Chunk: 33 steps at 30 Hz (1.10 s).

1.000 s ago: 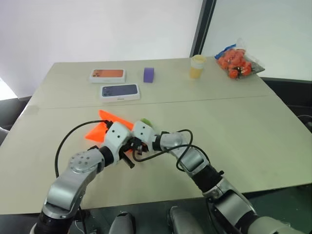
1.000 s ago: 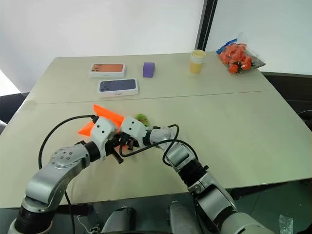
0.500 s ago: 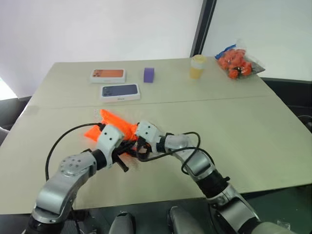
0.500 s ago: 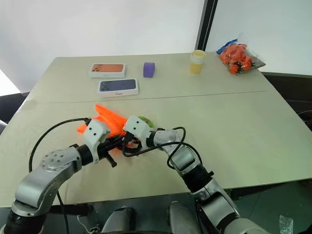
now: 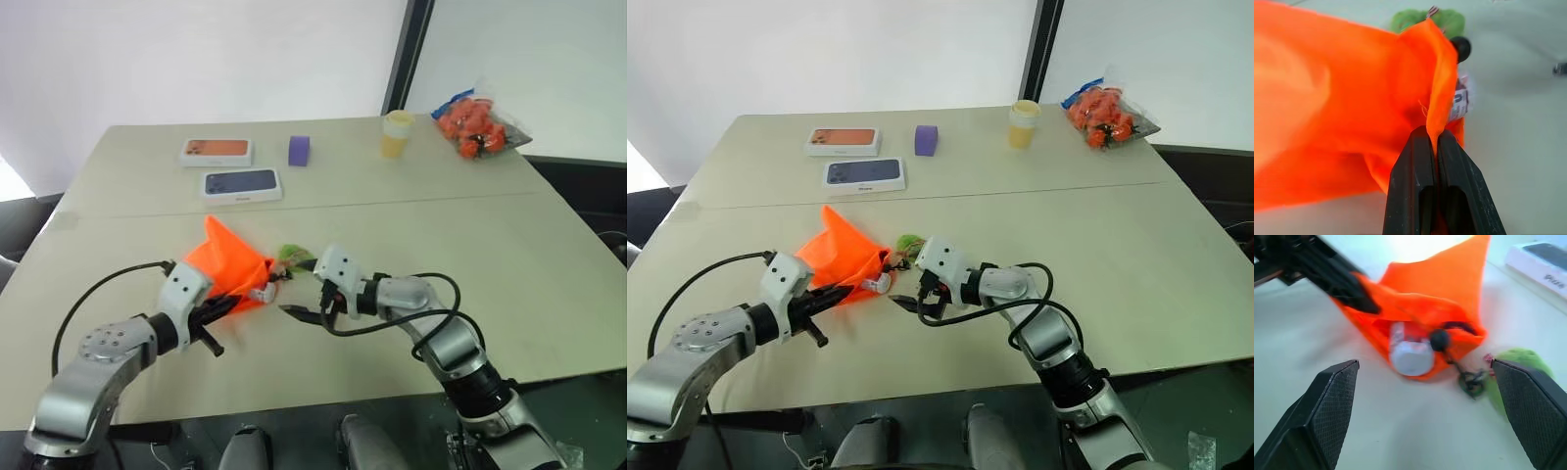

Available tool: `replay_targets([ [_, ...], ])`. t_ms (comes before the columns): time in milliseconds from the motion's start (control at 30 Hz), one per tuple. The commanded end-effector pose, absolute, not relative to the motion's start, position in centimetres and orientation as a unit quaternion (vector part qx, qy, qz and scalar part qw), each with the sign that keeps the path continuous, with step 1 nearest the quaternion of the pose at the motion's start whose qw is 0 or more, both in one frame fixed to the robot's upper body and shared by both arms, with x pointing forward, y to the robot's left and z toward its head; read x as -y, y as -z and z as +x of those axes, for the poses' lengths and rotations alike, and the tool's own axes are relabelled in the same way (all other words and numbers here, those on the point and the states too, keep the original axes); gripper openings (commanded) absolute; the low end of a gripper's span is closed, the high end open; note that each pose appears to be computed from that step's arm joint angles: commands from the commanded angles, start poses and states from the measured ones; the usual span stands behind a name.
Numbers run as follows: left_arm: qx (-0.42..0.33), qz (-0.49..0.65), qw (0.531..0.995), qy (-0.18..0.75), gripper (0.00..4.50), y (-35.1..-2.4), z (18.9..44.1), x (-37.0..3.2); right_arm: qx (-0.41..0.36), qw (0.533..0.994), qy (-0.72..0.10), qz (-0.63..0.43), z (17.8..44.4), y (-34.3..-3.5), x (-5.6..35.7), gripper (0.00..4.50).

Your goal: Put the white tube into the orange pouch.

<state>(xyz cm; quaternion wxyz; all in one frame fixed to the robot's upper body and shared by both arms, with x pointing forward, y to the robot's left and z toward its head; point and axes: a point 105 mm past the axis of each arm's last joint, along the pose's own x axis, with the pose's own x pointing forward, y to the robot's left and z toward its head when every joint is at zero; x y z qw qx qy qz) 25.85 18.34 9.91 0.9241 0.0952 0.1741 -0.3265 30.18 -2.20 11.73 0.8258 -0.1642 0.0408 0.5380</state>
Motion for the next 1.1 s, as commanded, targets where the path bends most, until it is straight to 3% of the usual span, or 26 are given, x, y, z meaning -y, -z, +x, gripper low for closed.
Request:
replay_targets([
  [33,-0.166,0.100,0.921,0.339,0.00,-10.5,25.4,-18.6,-0.009,0.836,-0.519,-0.178,31.2,-13.3,2.7,4.48],
  [300,-0.149,0.069,0.917,0.362,0.00,-10.8,25.8,-17.5,-0.014,0.834,-0.491,-0.251,34.6,-11.5,3.0,4.48],
  [500,-0.127,0.047,0.924,0.357,2.87,-11.7,26.1,-17.4,-0.026,0.827,-0.469,-0.309,36.8,-9.9,3.0,4.50],
  [533,-0.123,0.041,0.926,0.354,3.33,-11.9,26.1,-17.5,-0.026,0.827,-0.467,-0.312,37.0,-9.8,3.0,4.25],
  [600,-0.115,0.034,0.930,0.348,3.34,-12.3,26.2,-17.8,-0.024,0.826,-0.466,-0.316,37.3,-9.7,2.9,3.65],
  [833,-0.070,0.006,0.948,0.309,3.34,-14.3,27.4,-19.4,-0.010,0.832,-0.457,-0.316,37.2,-9.9,3.4,0.26],
  [867,-0.066,0.004,0.949,0.308,3.34,-14.5,27.5,-19.4,-0.006,0.837,-0.449,-0.312,37.2,-10.2,3.8,0.06],
  [1100,-0.046,0.007,0.957,0.287,3.34,-15.2,29.2,-20.1,0.025,0.893,-0.390,-0.221,36.1,-13.7,7.7,0.06],
])
